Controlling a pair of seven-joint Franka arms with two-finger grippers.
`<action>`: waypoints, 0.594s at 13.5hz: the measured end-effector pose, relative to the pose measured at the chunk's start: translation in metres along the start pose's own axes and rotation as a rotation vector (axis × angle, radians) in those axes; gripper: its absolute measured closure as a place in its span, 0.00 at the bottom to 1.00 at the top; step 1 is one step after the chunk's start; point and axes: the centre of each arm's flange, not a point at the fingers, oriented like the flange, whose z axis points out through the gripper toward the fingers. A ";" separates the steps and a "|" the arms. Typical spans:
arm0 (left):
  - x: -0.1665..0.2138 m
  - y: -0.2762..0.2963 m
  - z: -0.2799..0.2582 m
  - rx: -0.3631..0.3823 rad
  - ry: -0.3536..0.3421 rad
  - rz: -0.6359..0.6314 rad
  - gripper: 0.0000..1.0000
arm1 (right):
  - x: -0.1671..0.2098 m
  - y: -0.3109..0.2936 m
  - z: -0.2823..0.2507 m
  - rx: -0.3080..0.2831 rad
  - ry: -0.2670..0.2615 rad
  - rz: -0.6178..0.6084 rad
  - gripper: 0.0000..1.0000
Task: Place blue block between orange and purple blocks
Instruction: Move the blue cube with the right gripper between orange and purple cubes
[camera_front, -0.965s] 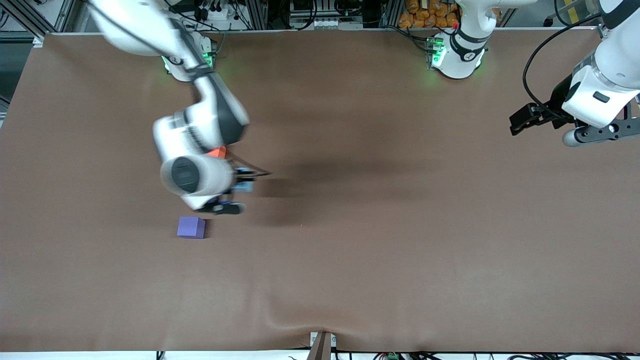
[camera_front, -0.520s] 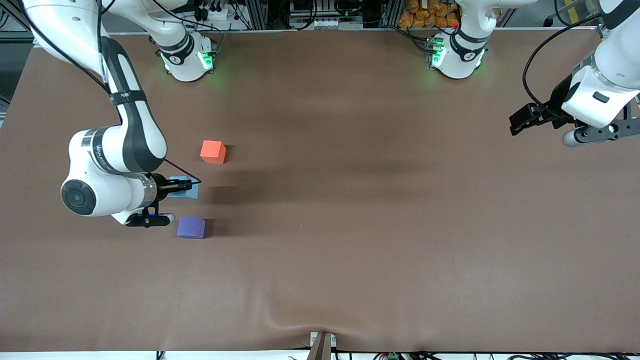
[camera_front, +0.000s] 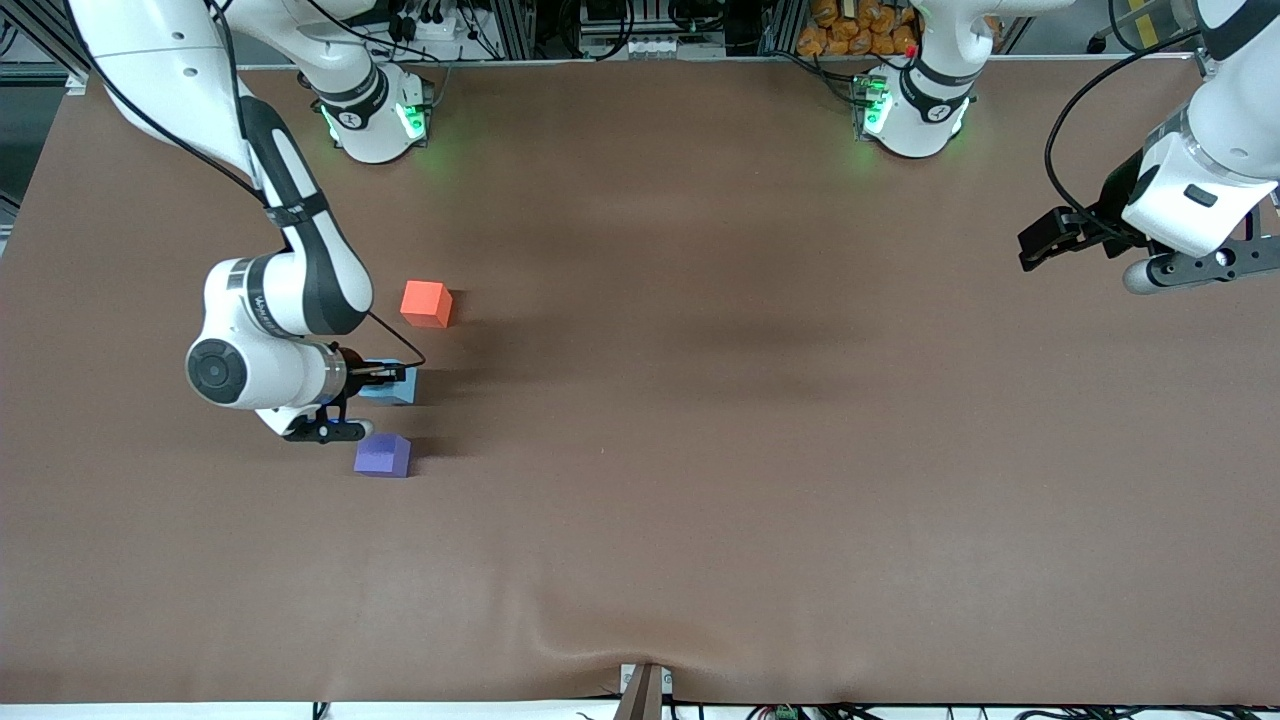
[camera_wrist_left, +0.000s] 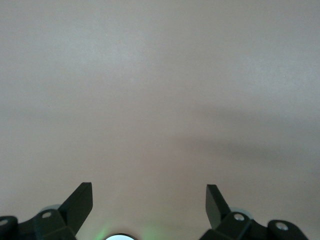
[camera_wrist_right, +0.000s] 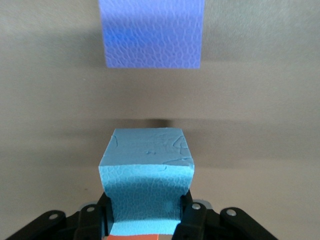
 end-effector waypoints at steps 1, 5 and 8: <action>0.000 0.000 0.000 0.000 0.000 0.000 0.00 | -0.002 0.000 0.006 -0.002 -0.002 0.000 0.48; 0.000 0.000 0.000 0.000 0.000 0.000 0.00 | -0.005 0.002 0.014 -0.002 0.006 0.007 0.48; 0.000 0.000 0.001 0.000 -0.001 0.000 0.00 | -0.007 0.000 0.020 -0.004 0.002 0.019 0.48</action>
